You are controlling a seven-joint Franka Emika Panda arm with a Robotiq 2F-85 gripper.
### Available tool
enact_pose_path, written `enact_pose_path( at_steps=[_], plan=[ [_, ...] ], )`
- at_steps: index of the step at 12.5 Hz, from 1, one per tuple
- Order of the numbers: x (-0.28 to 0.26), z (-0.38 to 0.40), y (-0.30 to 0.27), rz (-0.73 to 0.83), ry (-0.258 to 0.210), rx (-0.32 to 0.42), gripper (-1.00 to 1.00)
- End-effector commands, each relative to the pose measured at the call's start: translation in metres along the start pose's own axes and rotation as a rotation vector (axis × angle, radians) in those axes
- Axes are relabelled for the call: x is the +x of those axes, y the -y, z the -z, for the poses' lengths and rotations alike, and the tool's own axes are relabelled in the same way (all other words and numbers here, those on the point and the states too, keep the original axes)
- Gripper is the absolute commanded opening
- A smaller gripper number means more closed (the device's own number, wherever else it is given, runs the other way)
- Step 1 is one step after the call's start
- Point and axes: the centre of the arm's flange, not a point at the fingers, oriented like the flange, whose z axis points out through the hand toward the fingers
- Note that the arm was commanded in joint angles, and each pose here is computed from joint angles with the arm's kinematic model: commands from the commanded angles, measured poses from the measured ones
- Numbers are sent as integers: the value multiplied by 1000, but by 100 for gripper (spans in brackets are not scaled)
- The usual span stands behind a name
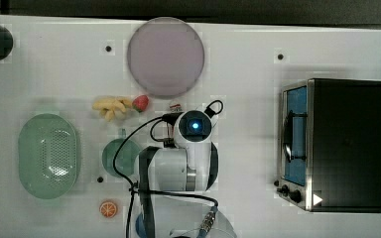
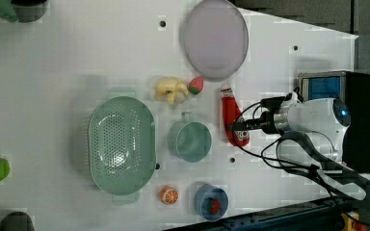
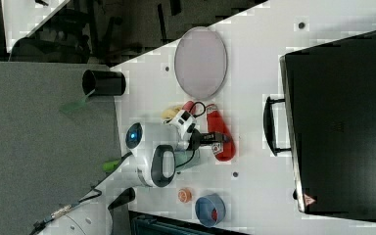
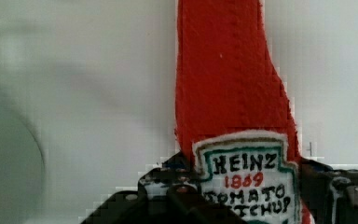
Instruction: Pick Ketchup from the table and place it in strainer.
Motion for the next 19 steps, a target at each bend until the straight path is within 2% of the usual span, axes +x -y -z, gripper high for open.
enact_pose_path(
  at_steps=[1, 5, 8, 9, 12, 16, 19],
  plan=[
    [17, 68, 3, 45, -85, -24, 24],
    [10, 176, 16, 38, -47, -43, 24],
    [-1, 247, 42, -4, 15, -52, 24],
    [-2, 263, 57, -24, 17, -55, 24],
    [-1, 281, 115, 0, -8, -61, 24],
    [-12, 266, 202, -73, -6, -84, 24],
    [-20, 245, 268, -101, -40, -69, 24]
  ],
)
